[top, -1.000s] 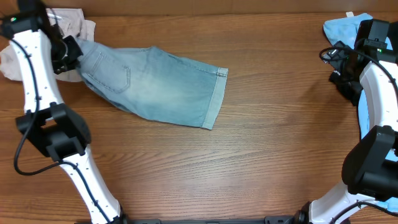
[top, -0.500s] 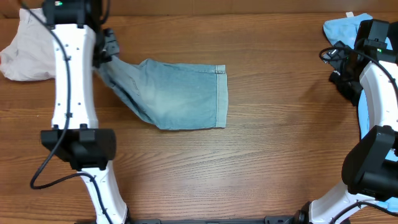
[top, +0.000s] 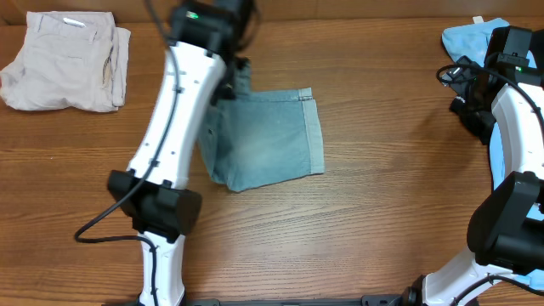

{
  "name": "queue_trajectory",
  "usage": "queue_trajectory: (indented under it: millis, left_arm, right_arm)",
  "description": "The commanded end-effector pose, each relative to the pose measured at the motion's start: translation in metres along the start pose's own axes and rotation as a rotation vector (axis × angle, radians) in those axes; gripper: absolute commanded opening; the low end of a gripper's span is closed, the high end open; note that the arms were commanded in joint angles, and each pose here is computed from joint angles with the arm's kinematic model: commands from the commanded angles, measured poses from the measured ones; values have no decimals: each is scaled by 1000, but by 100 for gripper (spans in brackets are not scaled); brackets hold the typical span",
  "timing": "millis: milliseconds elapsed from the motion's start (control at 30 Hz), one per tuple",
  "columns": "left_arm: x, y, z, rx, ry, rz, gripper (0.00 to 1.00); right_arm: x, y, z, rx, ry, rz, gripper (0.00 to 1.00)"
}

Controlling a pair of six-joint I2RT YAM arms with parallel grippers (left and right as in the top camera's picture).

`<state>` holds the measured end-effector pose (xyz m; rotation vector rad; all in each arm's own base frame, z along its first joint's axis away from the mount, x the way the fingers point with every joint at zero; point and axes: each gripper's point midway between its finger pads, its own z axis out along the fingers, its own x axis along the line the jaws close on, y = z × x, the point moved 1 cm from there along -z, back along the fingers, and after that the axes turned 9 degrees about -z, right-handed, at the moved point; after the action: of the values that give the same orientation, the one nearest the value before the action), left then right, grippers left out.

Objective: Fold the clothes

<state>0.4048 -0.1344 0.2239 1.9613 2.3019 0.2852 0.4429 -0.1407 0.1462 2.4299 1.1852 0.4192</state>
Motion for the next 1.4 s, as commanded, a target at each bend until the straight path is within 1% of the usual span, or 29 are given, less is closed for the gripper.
queue_trajectory:
  millis: [0, 100, 267, 500, 667, 900, 1033, 1133, 1233, 1367]
  left_arm:
    - [-25, -25, 15, 76, -17, 79, 4]
    - [-44, -38, 30, 116, -51, 111, 4]
    - [-81, -57, 48, 183, -181, 166, 4]
    - [-104, -73, 69, 212, -233, 199, 4]
    - [-123, -82, 76, 235, -315, 221, 4]
    - [-137, -76, 78, 197, -364, 232, 5]
    - [-147, -83, 83, 217, -405, 244, 4]
    - [-150, -87, 84, 222, -425, 290, 4]
    - [-146, -89, 75, 225, -422, 285, 4]
    - [-144, -87, 59, 182, -422, 294, 4]
  right_arm:
    - [4, 9, -7, -30, 10, 7, 100]
    - [4, 9, -7, -30, 10, 7, 100]
    - [4, 9, -7, -30, 10, 7, 100]
    - [4, 9, -7, -30, 10, 7, 100]
    - [4, 9, -7, -30, 10, 7, 100]
    - [4, 9, -7, -30, 10, 7, 100]
    - [4, 9, -7, -30, 10, 7, 100]
    - [4, 9, -7, -30, 10, 7, 100]
    - [4, 9, -7, -30, 10, 7, 100]
    - [4, 9, -7, -30, 10, 7, 100]
